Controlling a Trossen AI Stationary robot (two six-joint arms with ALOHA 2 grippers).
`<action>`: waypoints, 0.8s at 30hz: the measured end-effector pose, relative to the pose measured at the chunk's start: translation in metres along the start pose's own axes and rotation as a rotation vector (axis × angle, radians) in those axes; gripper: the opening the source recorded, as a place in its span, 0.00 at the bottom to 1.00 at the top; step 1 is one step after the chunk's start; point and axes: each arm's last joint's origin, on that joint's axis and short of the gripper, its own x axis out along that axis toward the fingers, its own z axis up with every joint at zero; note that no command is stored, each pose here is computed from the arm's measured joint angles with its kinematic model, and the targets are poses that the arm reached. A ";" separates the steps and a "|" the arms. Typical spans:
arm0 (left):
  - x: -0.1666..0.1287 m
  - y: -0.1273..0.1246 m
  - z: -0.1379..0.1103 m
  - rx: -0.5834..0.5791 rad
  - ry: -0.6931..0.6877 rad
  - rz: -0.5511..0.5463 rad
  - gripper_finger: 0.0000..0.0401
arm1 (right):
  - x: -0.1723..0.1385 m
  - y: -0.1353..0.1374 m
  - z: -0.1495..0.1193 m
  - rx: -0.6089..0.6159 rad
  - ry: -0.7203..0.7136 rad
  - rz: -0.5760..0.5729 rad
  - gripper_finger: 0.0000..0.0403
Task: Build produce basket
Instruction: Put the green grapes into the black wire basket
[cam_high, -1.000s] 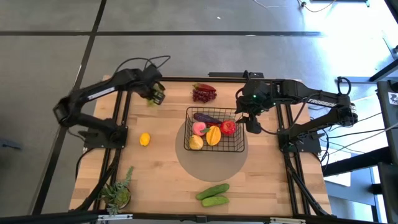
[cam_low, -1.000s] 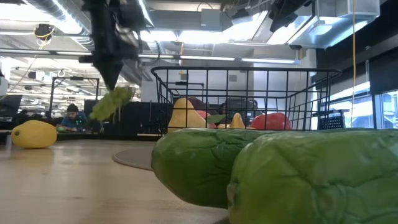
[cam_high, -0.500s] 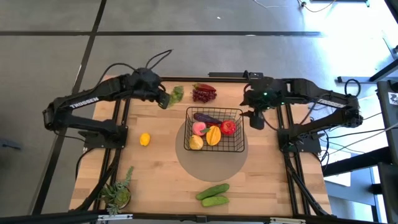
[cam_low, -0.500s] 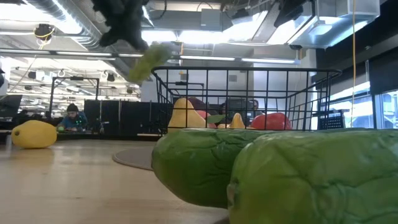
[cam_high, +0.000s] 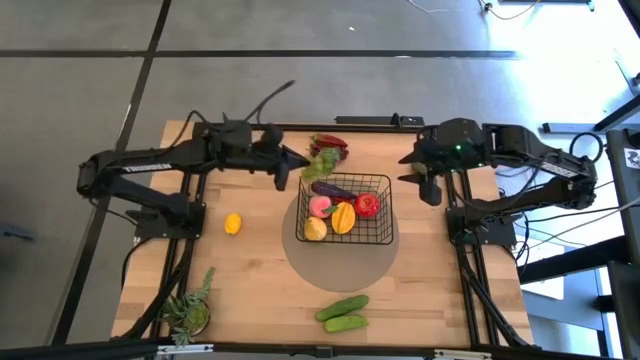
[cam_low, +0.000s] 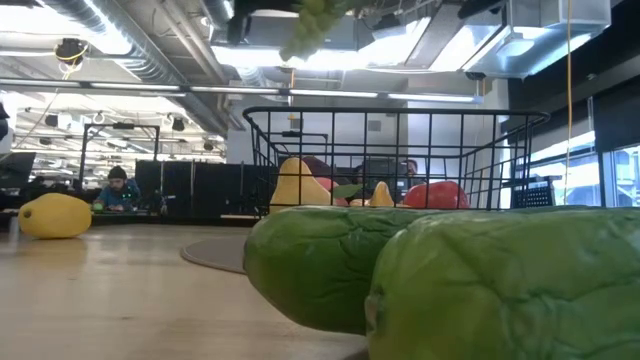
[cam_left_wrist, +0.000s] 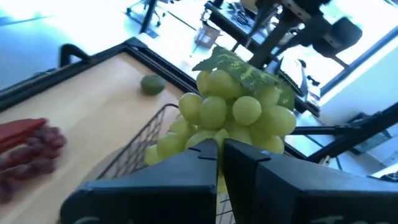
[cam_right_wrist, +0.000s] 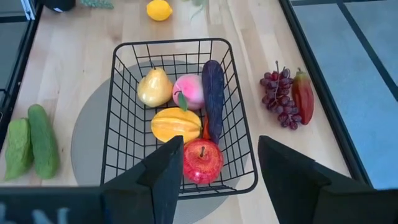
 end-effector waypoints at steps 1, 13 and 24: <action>0.006 -0.002 -0.002 0.002 -0.002 -0.012 0.00 | -0.001 0.000 0.000 -0.001 -0.002 0.000 0.49; 0.085 -0.002 -0.042 0.024 0.063 -0.219 0.00 | 0.001 0.000 -0.003 -0.004 0.012 0.002 0.49; 0.146 0.019 -0.090 0.060 0.145 -0.399 0.00 | 0.001 0.000 -0.003 -0.004 0.011 0.004 0.49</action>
